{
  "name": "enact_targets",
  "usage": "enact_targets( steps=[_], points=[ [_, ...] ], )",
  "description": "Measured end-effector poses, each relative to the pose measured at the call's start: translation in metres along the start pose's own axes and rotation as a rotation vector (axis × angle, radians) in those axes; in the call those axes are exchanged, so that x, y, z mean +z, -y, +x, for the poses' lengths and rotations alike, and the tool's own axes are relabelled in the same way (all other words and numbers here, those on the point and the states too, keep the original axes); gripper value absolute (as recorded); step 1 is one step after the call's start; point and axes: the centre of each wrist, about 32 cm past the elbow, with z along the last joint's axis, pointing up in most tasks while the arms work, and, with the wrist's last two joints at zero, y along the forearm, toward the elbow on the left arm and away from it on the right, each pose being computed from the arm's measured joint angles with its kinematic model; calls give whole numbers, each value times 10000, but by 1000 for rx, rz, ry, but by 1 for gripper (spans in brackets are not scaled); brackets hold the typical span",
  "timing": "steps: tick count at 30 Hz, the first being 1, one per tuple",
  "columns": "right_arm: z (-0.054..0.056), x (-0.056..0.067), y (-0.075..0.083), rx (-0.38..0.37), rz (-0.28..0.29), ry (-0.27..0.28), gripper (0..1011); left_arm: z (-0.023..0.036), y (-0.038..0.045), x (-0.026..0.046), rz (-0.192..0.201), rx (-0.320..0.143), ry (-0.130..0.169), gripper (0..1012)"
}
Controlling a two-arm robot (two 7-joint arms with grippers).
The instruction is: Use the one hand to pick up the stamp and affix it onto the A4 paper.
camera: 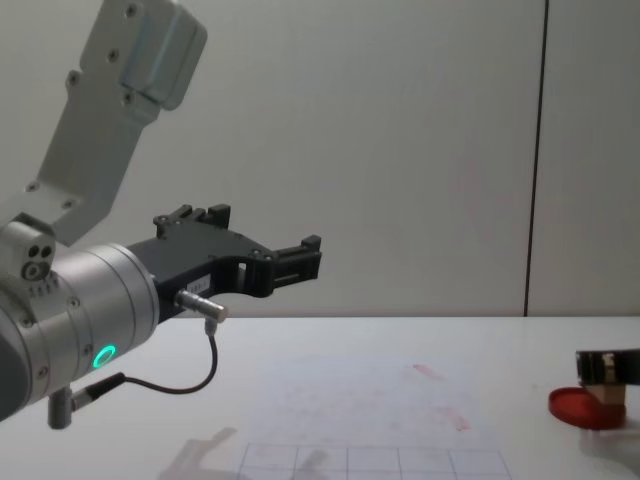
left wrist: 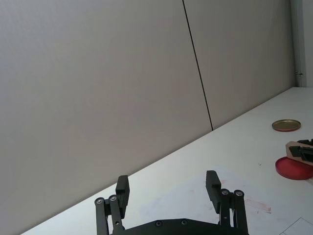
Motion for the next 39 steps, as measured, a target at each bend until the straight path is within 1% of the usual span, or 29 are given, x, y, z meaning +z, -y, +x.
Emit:
enact_targets(
  steps=[5, 12, 25, 26, 39],
  points=[
    [-4, 28, 13, -7, 17, 13, 220, 0, 0, 0, 0, 0, 0, 993],
    [-4, 37, 7, -11, 25, 21, 220, 0, 0, 0, 0, 0, 0, 993],
    [-9, -53, -92, 12, -8, 21, 220, 0, 0, 0, 0, 0, 0, 993],
    [-10, -80, -123, 15, -18, 20, 220, 0, 0, 0, 0, 0, 0, 993],
    [-14, -133, -229, 21, -46, 14, 220, 0, 0, 0, 0, 0, 0, 993]
  ],
)
